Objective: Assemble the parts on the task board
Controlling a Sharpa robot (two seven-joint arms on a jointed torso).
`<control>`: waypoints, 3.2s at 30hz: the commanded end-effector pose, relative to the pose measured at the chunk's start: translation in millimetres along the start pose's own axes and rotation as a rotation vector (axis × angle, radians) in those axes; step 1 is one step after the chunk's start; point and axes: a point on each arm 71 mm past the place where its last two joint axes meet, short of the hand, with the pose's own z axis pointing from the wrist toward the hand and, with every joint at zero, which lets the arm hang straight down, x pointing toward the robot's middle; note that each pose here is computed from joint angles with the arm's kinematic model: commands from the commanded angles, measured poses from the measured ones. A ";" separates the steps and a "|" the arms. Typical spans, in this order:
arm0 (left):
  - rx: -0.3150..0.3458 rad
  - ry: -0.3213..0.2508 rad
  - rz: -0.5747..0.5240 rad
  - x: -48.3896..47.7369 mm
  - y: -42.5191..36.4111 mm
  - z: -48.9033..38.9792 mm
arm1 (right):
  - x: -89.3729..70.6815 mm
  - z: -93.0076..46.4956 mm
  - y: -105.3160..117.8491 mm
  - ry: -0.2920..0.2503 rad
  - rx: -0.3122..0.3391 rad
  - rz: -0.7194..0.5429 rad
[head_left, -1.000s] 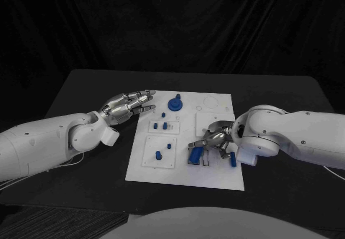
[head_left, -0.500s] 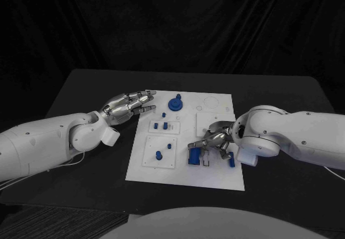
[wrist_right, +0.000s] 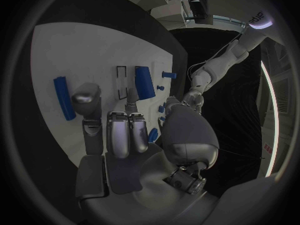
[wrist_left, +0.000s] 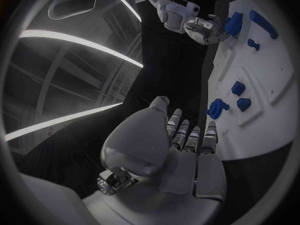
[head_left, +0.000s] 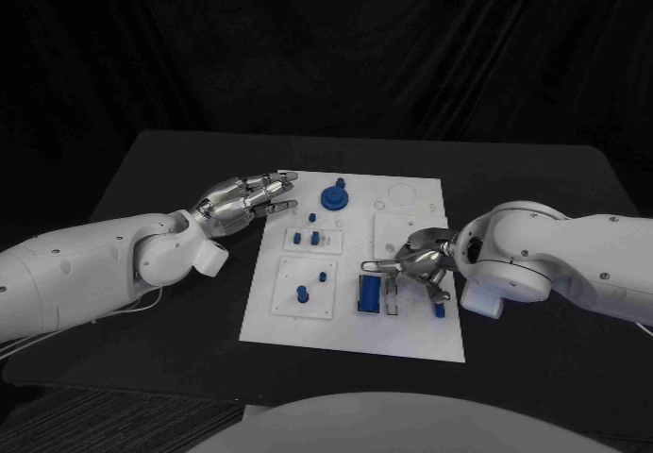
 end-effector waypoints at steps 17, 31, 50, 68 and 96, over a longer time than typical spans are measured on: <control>0.014 0.009 -0.010 1.1 0.4 0.5 | -36.9 -37.2 25.9 -0.371 -0.409 -0.153; 0.013 0.003 -0.013 -1.3 1.1 -4.5 | 14.0 -42.7 23.9 -0.704 -0.563 -0.706; 0.001 0.004 -0.022 -1.9 6.0 -7.9 | 57.6 -29.2 11.2 -0.661 -0.414 -0.833; -0.005 0.006 -0.026 -1.9 7.6 -9.1 | 63.1 -16.7 10.7 -0.617 -0.330 -0.880; -0.013 0.013 -0.030 -1.6 8.6 -8.9 | 70.1 -11.4 15.2 -0.585 -0.371 -0.868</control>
